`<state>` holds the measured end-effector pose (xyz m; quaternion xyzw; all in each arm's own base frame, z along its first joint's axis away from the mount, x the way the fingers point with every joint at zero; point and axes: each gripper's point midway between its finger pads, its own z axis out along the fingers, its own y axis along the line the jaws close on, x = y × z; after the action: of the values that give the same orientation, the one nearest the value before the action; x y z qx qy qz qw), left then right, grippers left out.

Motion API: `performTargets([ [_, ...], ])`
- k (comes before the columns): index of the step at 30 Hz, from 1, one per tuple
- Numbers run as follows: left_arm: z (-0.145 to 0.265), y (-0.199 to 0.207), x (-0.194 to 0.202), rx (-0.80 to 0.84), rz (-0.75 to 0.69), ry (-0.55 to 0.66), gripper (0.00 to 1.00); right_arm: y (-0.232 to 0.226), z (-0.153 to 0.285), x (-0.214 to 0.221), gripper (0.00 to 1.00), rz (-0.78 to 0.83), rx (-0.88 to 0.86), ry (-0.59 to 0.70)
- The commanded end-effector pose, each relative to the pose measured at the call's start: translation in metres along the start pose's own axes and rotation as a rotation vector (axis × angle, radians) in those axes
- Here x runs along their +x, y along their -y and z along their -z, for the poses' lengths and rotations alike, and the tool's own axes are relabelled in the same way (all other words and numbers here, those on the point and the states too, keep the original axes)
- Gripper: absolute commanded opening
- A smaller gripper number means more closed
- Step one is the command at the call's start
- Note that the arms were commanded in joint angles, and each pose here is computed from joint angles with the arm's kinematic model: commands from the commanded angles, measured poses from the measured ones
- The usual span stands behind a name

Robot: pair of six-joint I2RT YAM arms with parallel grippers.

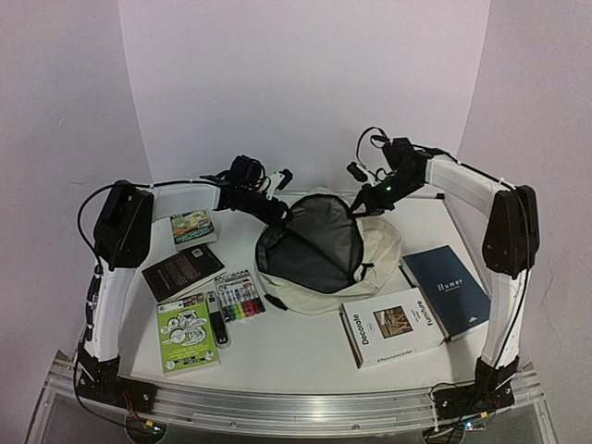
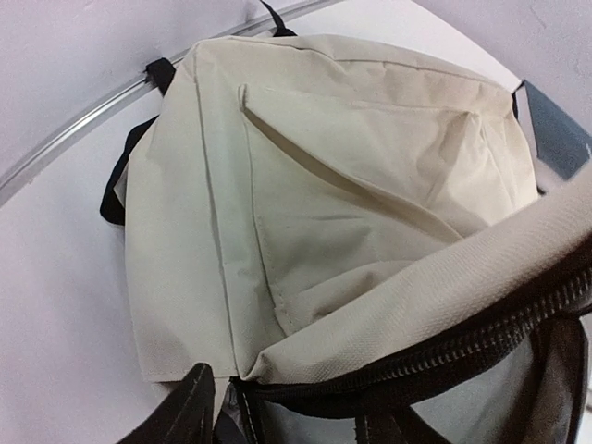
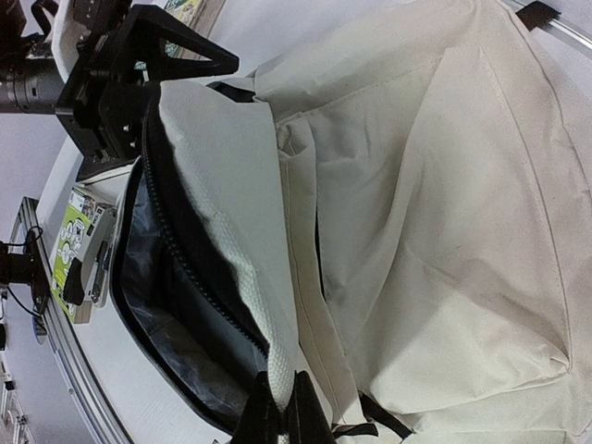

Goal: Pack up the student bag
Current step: Adjust the student bag at the center of the board.

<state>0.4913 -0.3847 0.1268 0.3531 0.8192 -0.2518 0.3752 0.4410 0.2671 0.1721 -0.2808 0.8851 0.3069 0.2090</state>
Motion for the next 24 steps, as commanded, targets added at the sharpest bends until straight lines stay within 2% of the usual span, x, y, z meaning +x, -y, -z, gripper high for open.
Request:
performTargets([
  [1, 0.008, 0.004, -0.030, 0.098, -0.010, 0.088, 0.38, -0.008, 0.020, -0.007, 0.00, 0.045, 0.019, 0.015],
  [3, 0.009, 0.010, -0.028, 0.139, -0.020, 0.073, 0.32, -0.006, 0.018, -0.007, 0.00, 0.051, 0.022, 0.009],
  [9, 0.016, 0.025, -0.027, 0.231, 0.046, 0.053, 0.01, 0.007, 0.010, -0.014, 0.00, 0.090, 0.055, -0.008],
  [14, 0.032, 0.034, -0.032, 0.292, 0.160, 0.008, 0.00, 0.027, 0.001, -0.023, 0.00, 0.146, 0.127, -0.020],
  [21, 0.062, 0.050, -0.011, 0.319, 0.317, -0.084, 0.00, 0.077, -0.017, -0.023, 0.00, 0.228, 0.264, -0.074],
  [23, 0.064, 0.046, -0.010, 0.315, 0.360, -0.073, 0.00, 0.083, -0.020, -0.029, 0.03, 0.225, 0.288, -0.067],
  [24, 0.063, 0.044, -0.009, 0.314, 0.387, -0.073, 0.00, 0.086, -0.020, -0.034, 0.09, 0.220, 0.302, -0.054],
])
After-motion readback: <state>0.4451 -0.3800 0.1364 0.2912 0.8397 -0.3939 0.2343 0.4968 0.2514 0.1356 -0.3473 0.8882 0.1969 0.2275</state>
